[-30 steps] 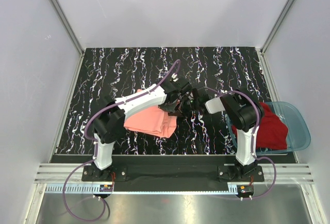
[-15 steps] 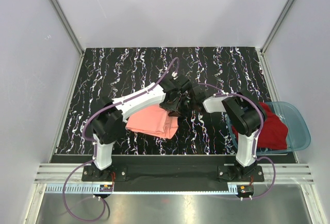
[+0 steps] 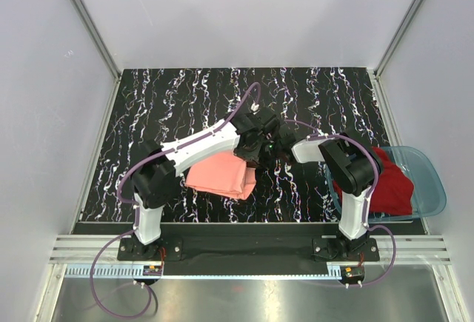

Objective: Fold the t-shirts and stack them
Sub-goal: Fold the tshirt

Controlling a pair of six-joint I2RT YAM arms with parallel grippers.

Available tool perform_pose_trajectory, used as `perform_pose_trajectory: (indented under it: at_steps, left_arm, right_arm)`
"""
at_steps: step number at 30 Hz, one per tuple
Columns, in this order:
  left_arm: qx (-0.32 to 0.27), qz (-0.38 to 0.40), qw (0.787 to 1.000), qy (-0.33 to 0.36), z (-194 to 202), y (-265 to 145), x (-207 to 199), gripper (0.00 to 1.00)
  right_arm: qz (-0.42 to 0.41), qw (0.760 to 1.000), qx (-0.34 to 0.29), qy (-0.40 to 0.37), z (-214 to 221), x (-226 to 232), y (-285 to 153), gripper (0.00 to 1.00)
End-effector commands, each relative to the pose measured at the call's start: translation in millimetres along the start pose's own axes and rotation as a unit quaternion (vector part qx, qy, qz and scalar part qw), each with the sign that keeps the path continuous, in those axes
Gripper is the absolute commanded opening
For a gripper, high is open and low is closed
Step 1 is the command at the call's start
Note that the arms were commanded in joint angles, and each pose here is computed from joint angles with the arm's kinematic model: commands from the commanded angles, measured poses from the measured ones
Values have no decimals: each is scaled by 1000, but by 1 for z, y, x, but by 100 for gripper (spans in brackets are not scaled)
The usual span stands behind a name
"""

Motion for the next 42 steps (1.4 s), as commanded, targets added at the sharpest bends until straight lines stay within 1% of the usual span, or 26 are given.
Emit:
perform_pose_trajectory:
  at_steps: [1, 6, 12, 20, 21, 23, 28, 30, 31, 34, 37, 39, 40, 41, 42]
  left_arm:
    - [-23, 38, 999, -11, -12, -14, -15, 0]
    - [-16, 25, 1000, -2, -12, 1, -17, 0]
    - [-6, 36, 999, -2, -10, 13, -22, 0]
    - [-5, 45, 999, 0, -7, 22, -23, 0]
    - [-2, 47, 999, 1, -4, 24, -23, 2]
    - [-3, 56, 998, 0, -4, 24, -24, 9]
    - [-1, 77, 997, 3, 0, 23, -25, 21]
    - [-7, 89, 996, 5, 0, 17, -25, 25]
    - [-10, 95, 995, 5, 0, 14, -25, 31]
    - [-37, 127, 991, 2, -6, -8, -25, 41]
    - [-67, 157, 985, -3, -15, -38, -22, 43]
    - [-83, 183, 980, -5, -17, -56, -18, 42]
    - [-82, 199, 977, -4, -15, -60, -18, 40]
    - [-74, 219, 973, -5, -10, -57, -18, 37]
    - [-73, 229, 971, -12, -10, -58, -14, 32]
  right_arm:
    - [84, 996, 1, 8, 17, -37, 6, 0]
    - [78, 997, 0, 8, 16, -34, 3, 0]
    - [76, 997, 5, 14, 16, -28, -2, 0]
    - [81, 996, -2, 21, 10, -22, -25, 0]
    - [80, 997, -2, 22, 9, -21, -28, 0]
    - [78, 997, -2, 23, 5, -20, -35, 0]
    - [86, 996, 0, 24, -3, -22, -51, 3]
    - [84, 996, -6, 16, -9, -20, -59, 4]
    - [89, 996, -4, 15, -8, -21, -61, 4]
    - [97, 995, -6, 0, -12, -19, -73, 6]
    - [106, 994, -14, -24, -17, -19, -87, 11]
    - [102, 994, -21, -40, -20, -19, -95, 17]
    - [91, 995, -25, -43, -25, -18, -99, 20]
    - [83, 995, -27, -46, -28, -16, -101, 24]
    - [65, 996, -36, -55, -33, -11, -103, 37]
Point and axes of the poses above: each gripper's point midway between its finger pads, its own y axis out along the fingers, its own x axis along the line the jaws close on, z = x × y, the point moved 7 cm from there along -y, back along the fingers, and after that the axes turned 4 degrees about -y, right-handed, at the moved point
